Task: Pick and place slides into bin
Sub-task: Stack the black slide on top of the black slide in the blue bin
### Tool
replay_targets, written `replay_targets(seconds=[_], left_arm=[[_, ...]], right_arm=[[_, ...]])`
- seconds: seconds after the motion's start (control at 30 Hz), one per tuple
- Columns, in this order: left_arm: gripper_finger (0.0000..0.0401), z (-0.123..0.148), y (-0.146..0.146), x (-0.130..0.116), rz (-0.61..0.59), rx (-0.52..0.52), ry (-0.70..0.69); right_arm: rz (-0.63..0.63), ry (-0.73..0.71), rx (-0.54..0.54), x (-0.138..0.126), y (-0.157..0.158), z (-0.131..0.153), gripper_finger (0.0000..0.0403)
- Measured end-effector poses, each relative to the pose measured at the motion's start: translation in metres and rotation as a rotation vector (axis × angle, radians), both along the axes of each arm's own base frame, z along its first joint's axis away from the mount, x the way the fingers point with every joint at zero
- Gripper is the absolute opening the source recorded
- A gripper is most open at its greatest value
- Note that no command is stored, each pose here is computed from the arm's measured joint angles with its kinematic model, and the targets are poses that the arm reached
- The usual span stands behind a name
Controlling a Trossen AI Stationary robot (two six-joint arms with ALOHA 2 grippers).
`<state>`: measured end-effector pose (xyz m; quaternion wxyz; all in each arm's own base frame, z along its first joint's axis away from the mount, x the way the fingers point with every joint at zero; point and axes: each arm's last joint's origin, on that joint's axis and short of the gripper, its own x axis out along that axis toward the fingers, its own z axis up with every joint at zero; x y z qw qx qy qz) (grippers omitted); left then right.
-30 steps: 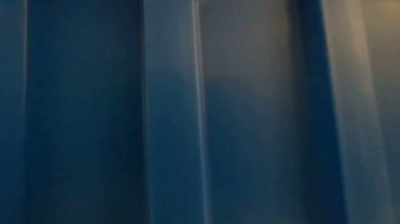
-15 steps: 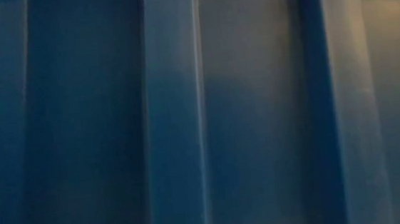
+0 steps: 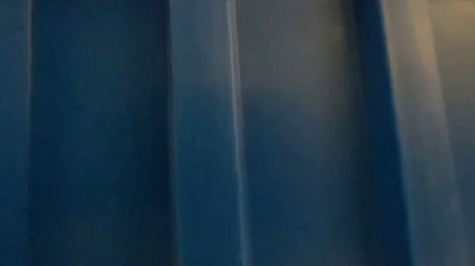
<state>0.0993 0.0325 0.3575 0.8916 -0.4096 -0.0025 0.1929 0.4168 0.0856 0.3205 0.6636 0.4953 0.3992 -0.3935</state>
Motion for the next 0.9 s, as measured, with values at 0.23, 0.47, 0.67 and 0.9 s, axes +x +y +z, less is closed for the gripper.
replay_targets(seconds=[0.23,0.47,0.67,0.9], left_arm=[[0.0285,0.000,-0.001,0.000,-0.019,-0.003,-0.001],[0.0285,0.000,-0.001,0.000,-0.023,-0.004,-0.001],[0.0285,0.000,-0.001,0.000,-0.023,-0.004,-0.001],[0.0285,0.000,-0.001,0.000,-0.041,-0.007,-0.002]], right_arm=[[0.018,0.057,0.022,0.005,0.002,-0.014,0.0022],[0.056,0.149,0.069,0.003,0.004,-0.024,0.0044],[0.084,0.194,0.079,0.002,0.003,-0.028,0.0094],[0.091,0.246,0.067,0.002,0.001,-0.035,0.0172]])
